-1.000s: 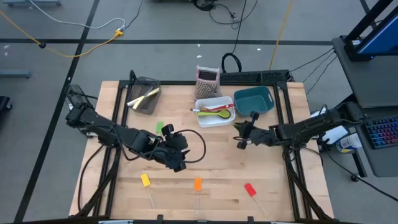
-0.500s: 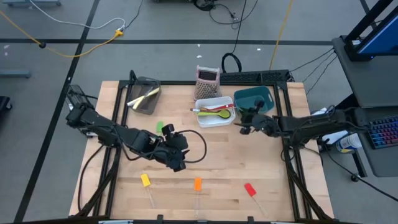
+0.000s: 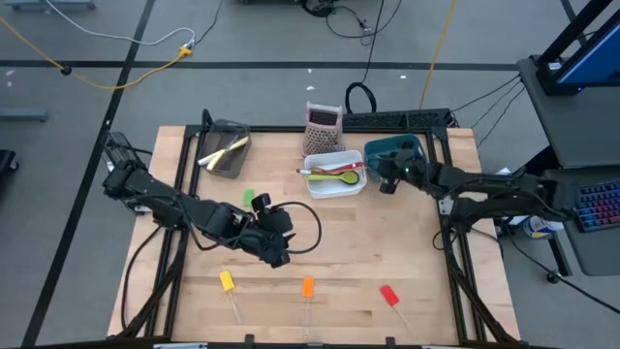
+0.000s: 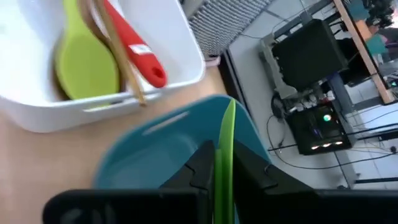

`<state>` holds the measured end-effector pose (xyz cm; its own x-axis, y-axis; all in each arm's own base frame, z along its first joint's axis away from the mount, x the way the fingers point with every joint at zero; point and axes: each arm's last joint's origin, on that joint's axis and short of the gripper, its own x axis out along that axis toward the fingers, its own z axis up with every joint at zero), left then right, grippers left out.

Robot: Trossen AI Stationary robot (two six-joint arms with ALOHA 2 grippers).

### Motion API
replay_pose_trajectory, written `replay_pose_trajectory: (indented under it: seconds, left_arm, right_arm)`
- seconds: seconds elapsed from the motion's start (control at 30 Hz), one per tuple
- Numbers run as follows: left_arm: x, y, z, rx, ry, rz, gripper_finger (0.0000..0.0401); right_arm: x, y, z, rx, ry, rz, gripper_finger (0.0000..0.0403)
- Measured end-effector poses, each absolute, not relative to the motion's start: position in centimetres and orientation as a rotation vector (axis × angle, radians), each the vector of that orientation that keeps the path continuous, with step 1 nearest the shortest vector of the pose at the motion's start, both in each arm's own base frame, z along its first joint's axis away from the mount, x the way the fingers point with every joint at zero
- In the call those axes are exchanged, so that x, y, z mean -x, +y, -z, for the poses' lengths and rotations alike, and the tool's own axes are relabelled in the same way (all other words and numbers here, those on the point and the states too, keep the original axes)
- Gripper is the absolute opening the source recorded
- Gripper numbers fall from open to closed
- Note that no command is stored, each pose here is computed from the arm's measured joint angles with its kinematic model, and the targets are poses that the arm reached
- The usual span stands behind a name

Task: Pick & Place Kitchen Items
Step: Put the right green spatula into the blue bin

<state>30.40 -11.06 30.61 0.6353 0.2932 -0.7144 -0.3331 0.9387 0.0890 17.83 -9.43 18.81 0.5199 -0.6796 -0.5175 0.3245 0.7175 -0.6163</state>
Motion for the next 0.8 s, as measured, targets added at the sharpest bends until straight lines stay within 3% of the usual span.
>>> replay_pose_trajectory:
  seconds: [0.3,0.53,0.8]
  left_arm:
    - [-30.4,-11.1,-30.6,0.052,0.807,-0.357,0.0212]
    - [-30.4,-11.1,-30.6,0.051,0.807,-0.357,0.0212]
    - [-30.4,-11.1,-30.6,0.05,0.807,-0.357,0.0212]
  right_arm:
    - [-17.3,-12.3,-17.1,0.391,0.858,0.553,0.0024]
    - [-18.0,-14.0,-16.1,0.477,0.868,0.561,0.0024]
    - [-18.5,-14.8,-14.1,0.435,0.896,0.516,0.0028]
